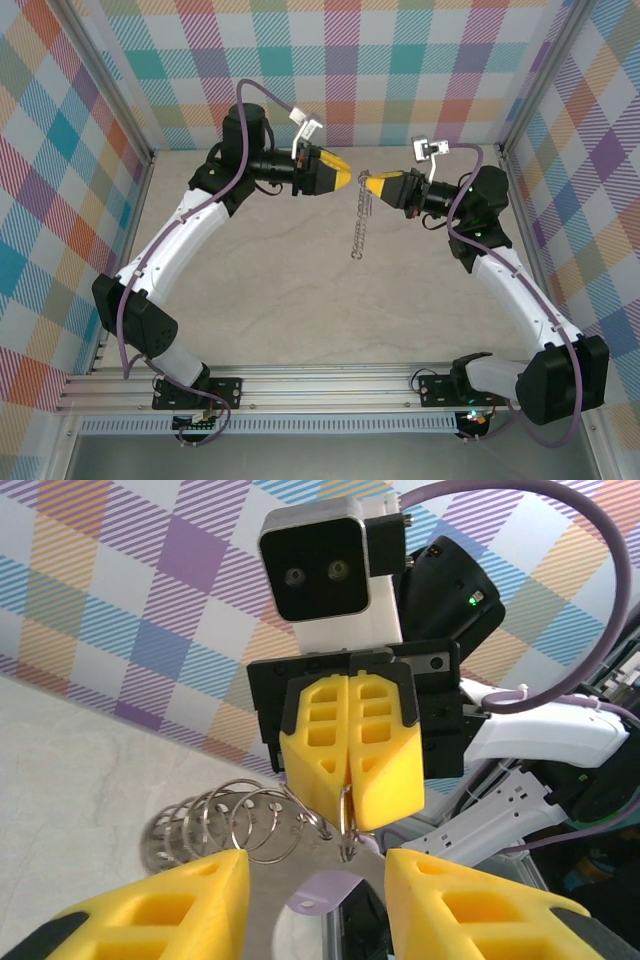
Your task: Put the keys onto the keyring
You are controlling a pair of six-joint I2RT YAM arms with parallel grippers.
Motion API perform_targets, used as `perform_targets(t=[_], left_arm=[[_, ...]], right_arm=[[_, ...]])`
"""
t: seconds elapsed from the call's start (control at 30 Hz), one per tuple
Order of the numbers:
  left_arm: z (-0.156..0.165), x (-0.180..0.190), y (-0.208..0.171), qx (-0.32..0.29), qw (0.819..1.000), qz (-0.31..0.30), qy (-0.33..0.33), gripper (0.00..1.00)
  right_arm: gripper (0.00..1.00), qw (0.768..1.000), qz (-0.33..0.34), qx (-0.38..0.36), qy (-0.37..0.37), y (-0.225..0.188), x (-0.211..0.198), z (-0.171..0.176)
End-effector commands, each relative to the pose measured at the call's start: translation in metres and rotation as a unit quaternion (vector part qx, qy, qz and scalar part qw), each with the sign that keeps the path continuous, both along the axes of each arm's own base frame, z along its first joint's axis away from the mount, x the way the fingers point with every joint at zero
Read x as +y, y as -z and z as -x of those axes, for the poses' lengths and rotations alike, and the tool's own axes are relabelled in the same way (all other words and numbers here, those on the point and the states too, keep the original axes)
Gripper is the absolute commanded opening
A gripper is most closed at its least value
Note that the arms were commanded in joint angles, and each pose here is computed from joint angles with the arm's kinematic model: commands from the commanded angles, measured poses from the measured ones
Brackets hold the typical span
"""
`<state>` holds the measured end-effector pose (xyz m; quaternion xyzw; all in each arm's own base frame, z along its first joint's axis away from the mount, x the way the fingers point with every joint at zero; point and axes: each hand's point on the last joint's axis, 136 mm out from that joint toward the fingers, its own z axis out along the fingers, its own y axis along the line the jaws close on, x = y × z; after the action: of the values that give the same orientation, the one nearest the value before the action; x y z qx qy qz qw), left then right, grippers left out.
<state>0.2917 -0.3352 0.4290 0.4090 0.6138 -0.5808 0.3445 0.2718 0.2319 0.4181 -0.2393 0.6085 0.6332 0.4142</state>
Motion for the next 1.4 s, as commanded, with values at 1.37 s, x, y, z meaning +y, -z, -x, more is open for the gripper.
perform_targets(t=[1.37], left_arm=[[0.009, -0.021, -0.001, -0.016, 1.0, 0.001, 0.013, 0.41]], right_arm=[[0.0, 1.0, -0.012, -0.029, -0.002, -0.007, 0.004, -0.001]])
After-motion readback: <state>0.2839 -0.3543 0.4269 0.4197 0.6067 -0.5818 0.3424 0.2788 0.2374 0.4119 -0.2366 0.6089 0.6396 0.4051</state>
